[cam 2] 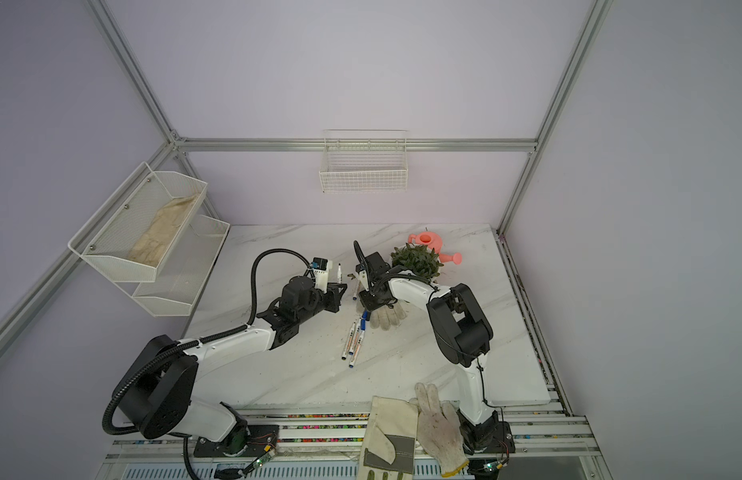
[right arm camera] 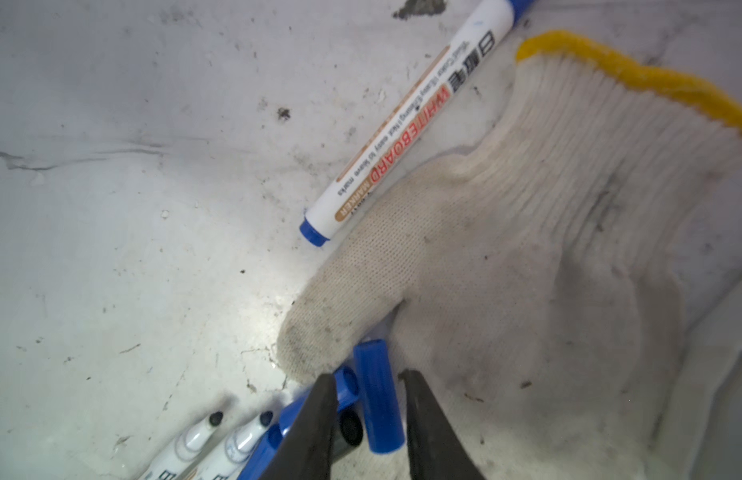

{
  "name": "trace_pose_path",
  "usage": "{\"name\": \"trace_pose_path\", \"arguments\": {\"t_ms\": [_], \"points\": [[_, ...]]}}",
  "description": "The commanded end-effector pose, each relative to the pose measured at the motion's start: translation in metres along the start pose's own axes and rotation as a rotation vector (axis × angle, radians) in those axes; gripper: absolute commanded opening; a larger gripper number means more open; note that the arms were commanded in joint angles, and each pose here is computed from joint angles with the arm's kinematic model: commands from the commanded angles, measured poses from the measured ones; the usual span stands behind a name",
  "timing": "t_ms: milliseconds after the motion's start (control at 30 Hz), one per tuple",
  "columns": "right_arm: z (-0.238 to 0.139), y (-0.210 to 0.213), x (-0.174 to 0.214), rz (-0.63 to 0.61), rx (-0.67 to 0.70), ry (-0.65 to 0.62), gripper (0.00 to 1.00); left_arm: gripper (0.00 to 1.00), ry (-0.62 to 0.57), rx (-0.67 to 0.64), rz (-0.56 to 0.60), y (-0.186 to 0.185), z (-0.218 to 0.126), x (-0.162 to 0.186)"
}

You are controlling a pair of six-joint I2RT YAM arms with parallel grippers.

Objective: Insert the pens into the pen caps
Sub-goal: 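Lower the right gripper toward a blue cap lying on the glove, then close the right gripper on the blue cap and lift it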

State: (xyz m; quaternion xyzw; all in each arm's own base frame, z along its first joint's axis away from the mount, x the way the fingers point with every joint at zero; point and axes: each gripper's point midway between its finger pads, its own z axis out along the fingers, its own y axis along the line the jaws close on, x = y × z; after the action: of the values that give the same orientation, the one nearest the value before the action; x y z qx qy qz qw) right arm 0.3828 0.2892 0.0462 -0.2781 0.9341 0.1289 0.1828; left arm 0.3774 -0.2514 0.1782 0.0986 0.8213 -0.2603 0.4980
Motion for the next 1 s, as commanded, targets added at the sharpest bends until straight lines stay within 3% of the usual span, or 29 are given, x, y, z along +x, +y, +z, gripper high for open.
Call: {"name": "trace_pose_path", "arguments": {"t_ms": [0, 333, 733, 833, 967], "points": [[0.0, -0.004, 0.003, -0.021, 0.019, 0.03, 0.28, 0.0, 0.004, -0.01, 0.02, 0.006, -0.006, 0.009], [0.011, -0.022, 0.008, -0.013, 0.115, 0.063, 0.22, 0.0, 0.017, 0.007, 0.014, 0.003, -0.003, 0.011], [0.017, -0.017, 0.003, -0.007, 0.106, 0.064, 0.16, 0.0, 0.042, 0.03, 0.018, -0.003, 0.004, 0.011], [0.007, -0.014, -0.01, -0.009, 0.101, 0.017, 0.05, 0.0, 0.047, 0.043, 0.022, -0.005, 0.006, 0.01], [-0.038, -0.006, -0.051, -0.023, 0.081, -0.152, 0.01, 0.0, 0.053, 0.056, 0.033, -0.009, 0.008, 0.01]]}}
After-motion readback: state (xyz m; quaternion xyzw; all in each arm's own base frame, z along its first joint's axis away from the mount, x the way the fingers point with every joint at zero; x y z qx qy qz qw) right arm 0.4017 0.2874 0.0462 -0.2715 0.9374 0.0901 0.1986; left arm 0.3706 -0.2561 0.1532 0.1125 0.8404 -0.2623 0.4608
